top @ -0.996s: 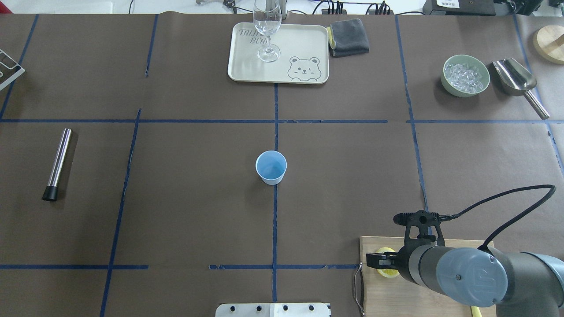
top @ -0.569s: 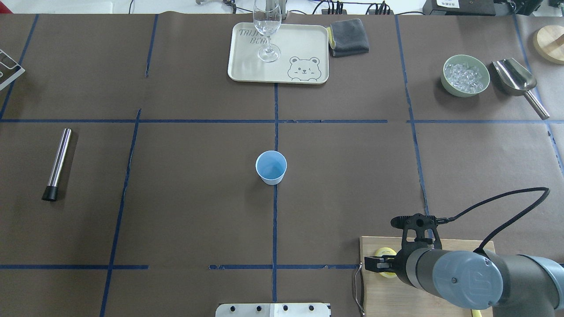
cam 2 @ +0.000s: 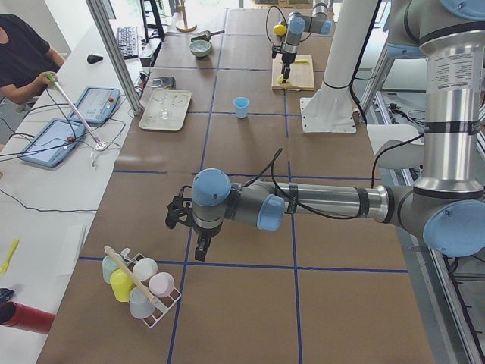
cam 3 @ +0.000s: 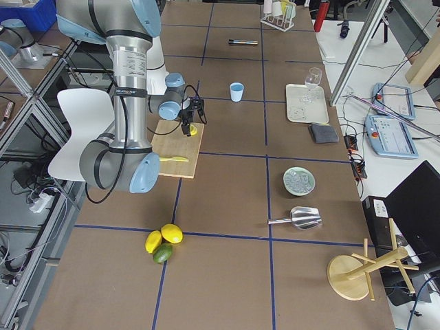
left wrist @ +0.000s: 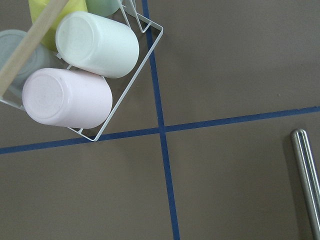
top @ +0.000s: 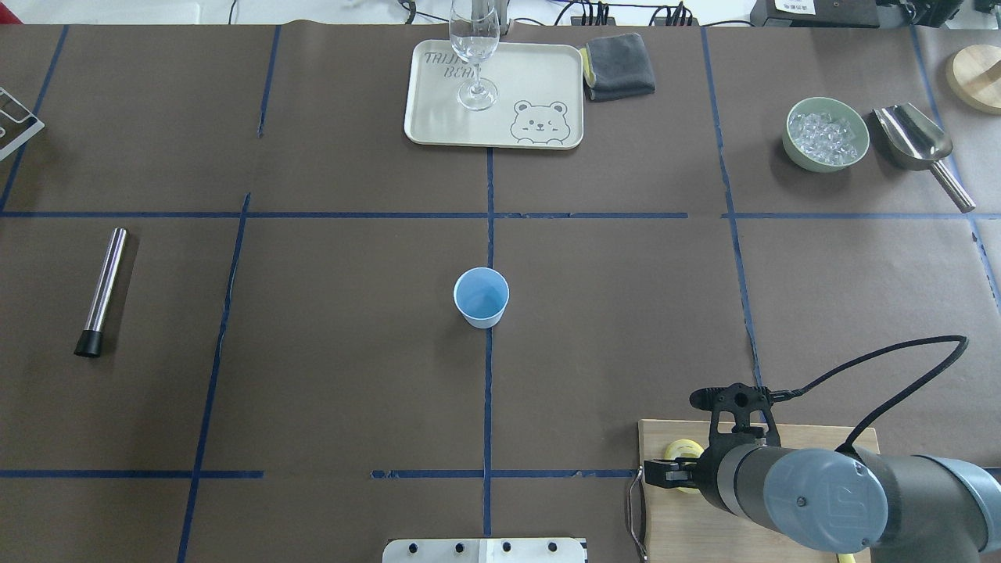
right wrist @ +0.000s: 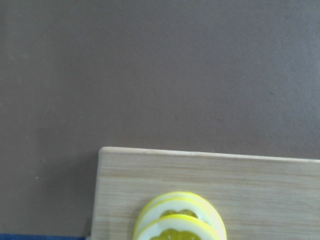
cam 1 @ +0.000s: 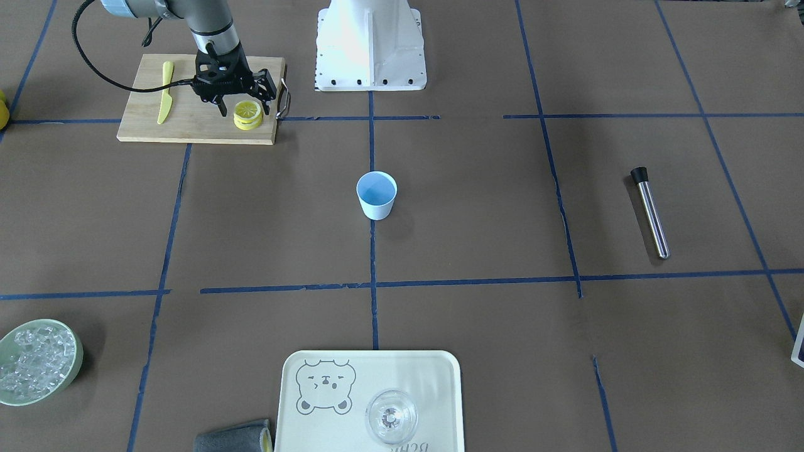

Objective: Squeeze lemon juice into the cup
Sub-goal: 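Close the right gripper on the yellow lemon slice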

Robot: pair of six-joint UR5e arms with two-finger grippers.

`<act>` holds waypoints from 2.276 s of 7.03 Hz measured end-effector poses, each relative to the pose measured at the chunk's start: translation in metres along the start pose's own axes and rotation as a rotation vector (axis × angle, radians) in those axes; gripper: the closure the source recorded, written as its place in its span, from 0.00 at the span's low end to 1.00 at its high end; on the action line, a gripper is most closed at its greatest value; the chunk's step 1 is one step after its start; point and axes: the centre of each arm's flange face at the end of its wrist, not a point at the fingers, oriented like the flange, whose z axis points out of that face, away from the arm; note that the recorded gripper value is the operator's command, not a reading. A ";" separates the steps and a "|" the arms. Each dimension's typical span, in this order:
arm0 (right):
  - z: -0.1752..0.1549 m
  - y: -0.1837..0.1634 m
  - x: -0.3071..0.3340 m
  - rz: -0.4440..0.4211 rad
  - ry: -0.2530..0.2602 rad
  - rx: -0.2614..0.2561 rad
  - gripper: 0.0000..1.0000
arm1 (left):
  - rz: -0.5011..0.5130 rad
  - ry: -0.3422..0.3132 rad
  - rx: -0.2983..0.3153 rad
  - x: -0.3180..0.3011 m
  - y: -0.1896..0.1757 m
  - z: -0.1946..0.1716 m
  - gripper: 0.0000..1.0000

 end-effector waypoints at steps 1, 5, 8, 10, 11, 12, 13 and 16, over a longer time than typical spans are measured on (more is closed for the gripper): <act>0.000 0.000 0.000 -0.001 0.000 -0.001 0.01 | 0.000 0.001 0.000 0.000 0.000 0.000 0.00; 0.002 0.002 -0.002 -0.008 -0.001 -0.008 0.02 | 0.000 0.001 0.000 0.001 0.000 0.000 0.00; 0.003 0.001 -0.003 -0.011 -0.001 -0.009 0.11 | 0.000 0.001 0.000 0.001 0.000 -0.001 0.00; 0.002 0.000 -0.003 -0.008 -0.003 -0.009 0.16 | 0.001 0.001 0.001 0.001 -0.001 -0.001 0.00; 0.002 0.000 -0.003 -0.007 -0.002 -0.008 0.18 | 0.001 0.001 0.001 0.001 -0.001 -0.001 0.00; 0.002 0.000 -0.002 -0.006 -0.001 -0.008 0.19 | 0.001 0.001 0.001 0.001 -0.001 -0.001 0.00; 0.002 0.000 -0.001 -0.006 0.000 -0.009 0.19 | 0.000 0.001 0.000 0.001 0.000 -0.001 0.00; 0.002 0.000 0.000 -0.004 0.001 -0.010 0.33 | 0.000 0.001 0.000 0.001 0.000 -0.001 0.00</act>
